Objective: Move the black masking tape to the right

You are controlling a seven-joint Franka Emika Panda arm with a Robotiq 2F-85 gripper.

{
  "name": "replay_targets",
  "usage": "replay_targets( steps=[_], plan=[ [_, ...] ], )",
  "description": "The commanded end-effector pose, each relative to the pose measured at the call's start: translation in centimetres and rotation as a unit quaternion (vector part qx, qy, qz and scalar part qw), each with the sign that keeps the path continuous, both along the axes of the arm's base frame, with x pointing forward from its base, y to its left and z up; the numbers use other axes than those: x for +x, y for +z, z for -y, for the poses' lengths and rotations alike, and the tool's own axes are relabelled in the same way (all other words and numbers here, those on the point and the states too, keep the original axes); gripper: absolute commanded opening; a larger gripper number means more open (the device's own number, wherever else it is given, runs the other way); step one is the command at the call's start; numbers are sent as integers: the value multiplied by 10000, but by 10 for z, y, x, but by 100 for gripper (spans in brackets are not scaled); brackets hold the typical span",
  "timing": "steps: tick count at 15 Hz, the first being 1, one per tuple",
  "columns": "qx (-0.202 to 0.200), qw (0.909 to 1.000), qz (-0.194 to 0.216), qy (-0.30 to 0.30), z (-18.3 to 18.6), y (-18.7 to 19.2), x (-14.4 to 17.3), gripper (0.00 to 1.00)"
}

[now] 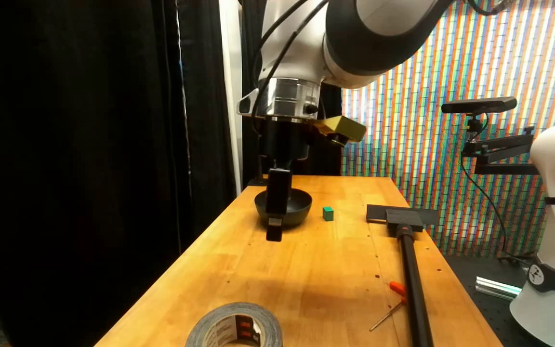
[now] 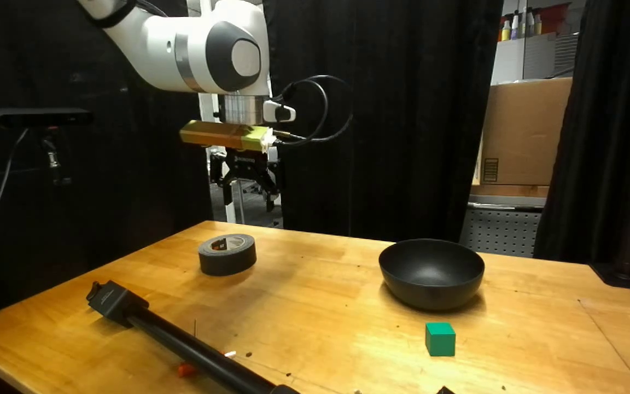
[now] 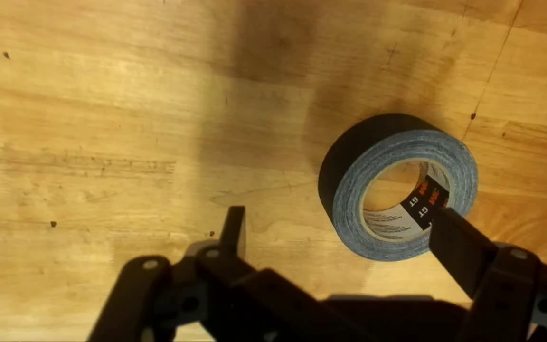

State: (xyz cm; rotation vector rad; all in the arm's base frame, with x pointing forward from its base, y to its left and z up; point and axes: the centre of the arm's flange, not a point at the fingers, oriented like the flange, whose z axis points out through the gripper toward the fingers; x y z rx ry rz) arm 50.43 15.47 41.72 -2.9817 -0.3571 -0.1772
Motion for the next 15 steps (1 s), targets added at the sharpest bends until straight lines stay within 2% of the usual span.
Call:
replay_targets(
  steps=[1,3,8,12,15],
  plan=[
    [6,10000,76,63,-16,2,42,100],
    [-2,10000,37,33,-12,-11,49,100],
    [-134,9999,-18,-80,-44,-39,63,100],
    [-318,9995,29,-79,-69,-53,56,100],
    [-238,9997,-30,-79,-78,-58,40,100]
  ],
)
